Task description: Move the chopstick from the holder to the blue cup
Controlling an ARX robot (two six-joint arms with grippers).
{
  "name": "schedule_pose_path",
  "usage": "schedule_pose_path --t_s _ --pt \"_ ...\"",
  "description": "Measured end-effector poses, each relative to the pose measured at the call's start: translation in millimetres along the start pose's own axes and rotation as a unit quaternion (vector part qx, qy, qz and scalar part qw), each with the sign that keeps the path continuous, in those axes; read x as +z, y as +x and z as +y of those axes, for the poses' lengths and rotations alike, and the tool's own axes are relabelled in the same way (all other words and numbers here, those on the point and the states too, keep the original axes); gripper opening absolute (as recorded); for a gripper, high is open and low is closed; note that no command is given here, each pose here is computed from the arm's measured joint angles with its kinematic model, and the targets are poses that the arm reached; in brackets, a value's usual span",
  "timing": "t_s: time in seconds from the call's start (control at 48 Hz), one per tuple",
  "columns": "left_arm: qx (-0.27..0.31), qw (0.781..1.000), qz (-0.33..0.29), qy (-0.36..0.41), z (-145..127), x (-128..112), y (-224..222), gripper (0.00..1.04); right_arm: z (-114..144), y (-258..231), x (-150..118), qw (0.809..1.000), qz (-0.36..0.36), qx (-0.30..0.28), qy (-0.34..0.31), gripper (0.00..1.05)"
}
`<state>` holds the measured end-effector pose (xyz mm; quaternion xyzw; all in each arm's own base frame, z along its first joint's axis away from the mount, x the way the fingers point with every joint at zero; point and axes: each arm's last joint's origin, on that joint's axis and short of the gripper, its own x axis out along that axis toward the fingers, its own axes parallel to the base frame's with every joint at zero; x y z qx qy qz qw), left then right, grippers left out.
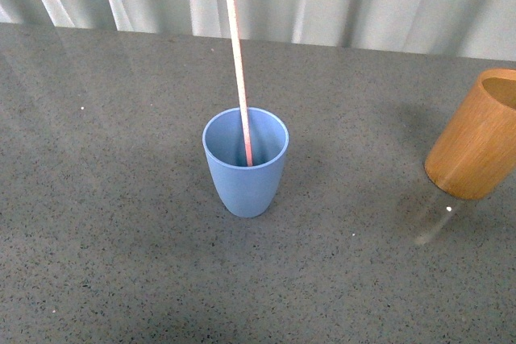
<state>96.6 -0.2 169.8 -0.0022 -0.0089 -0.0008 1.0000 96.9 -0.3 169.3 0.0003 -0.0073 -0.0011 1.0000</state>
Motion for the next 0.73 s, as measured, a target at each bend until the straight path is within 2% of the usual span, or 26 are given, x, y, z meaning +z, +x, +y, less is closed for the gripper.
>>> schedule_pose_path --t_s 0.188,0.729 --pt "0.0 1.0 0.0 0.0 0.0 0.0 0.0 0.98 0.0 0.0 0.0 1.0 0.0 0.0 0.0 0.96" --pt "0.0 1.0 0.0 0.0 0.0 0.0 0.0 0.98 0.0 0.0 0.0 1.0 0.0 0.0 0.0 0.95"
